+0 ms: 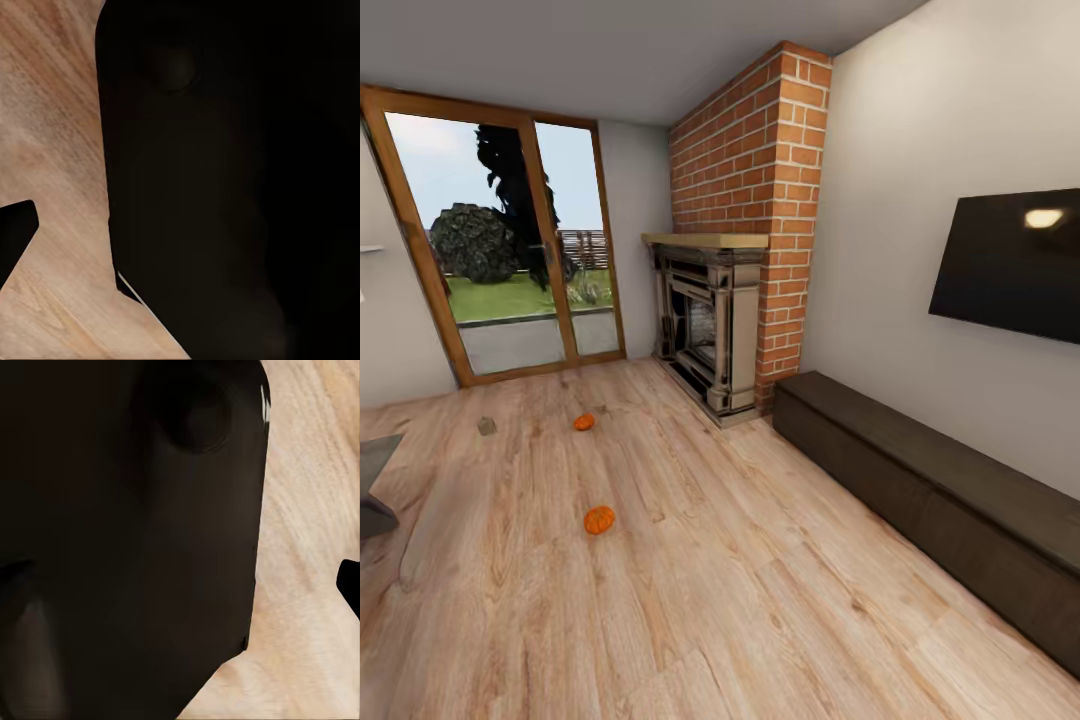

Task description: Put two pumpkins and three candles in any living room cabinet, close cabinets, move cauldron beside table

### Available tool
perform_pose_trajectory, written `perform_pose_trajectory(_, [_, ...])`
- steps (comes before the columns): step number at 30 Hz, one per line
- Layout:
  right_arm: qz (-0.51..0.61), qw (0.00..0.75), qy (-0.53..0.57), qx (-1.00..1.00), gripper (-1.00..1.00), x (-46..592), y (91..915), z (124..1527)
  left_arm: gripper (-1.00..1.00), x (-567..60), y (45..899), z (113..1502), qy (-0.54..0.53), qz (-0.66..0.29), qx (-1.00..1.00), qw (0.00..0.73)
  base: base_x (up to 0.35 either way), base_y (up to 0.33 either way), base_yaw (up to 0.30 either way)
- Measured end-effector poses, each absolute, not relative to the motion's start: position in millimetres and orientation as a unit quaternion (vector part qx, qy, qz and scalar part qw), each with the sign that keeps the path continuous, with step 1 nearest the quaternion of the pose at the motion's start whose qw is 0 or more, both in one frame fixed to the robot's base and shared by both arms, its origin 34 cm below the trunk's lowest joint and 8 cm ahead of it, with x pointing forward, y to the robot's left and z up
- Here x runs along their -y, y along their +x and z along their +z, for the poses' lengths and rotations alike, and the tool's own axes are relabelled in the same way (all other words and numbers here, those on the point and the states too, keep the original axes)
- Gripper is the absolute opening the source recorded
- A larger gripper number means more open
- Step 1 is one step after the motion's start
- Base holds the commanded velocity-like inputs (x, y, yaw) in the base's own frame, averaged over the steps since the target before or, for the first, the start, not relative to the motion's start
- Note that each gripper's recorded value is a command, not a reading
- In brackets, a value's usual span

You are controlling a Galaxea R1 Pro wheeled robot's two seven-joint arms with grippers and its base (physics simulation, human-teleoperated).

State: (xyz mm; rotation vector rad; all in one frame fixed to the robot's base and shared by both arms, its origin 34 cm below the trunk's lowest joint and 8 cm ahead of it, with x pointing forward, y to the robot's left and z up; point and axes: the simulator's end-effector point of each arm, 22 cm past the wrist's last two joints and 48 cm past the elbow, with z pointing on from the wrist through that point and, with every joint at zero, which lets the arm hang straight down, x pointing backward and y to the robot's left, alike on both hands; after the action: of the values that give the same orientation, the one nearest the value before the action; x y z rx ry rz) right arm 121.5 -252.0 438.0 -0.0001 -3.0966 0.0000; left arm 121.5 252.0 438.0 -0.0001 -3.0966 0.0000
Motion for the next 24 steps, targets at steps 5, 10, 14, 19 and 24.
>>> perform_pose_trajectory(5, [-0.003,0.001,0.002,1.000,1.00,252,149,437,1.00,-257,130,438,0.005,0.001,1.000,0.014,0.000,0.000,0.000])
perform_pose_trajectory(10, [-0.005,-0.012,0.003,1.000,1.00,251,162,437,1.00,-252,129,438,0.027,0.003,1.000,0.014,0.000,0.000,0.000])
perform_pose_trajectory(14, [-0.005,-0.016,0.003,1.000,1.00,251,166,442,1.00,-252,130,443,0.038,0.003,0.999,0.014,0.000,0.000,0.000])
perform_pose_trajectory(19, [-0.005,-0.016,0.002,1.000,1.00,251,167,451,1.00,-252,130,451,0.039,0.003,0.999,0.014,0.000,0.000,-0.002])
perform_pose_trajectory(24, [-0.005,-0.016,0.003,1.000,1.00,251,167,451,1.00,-252,130,451,0.040,0.001,0.999,0.014,-0.005,0.000,-0.136])
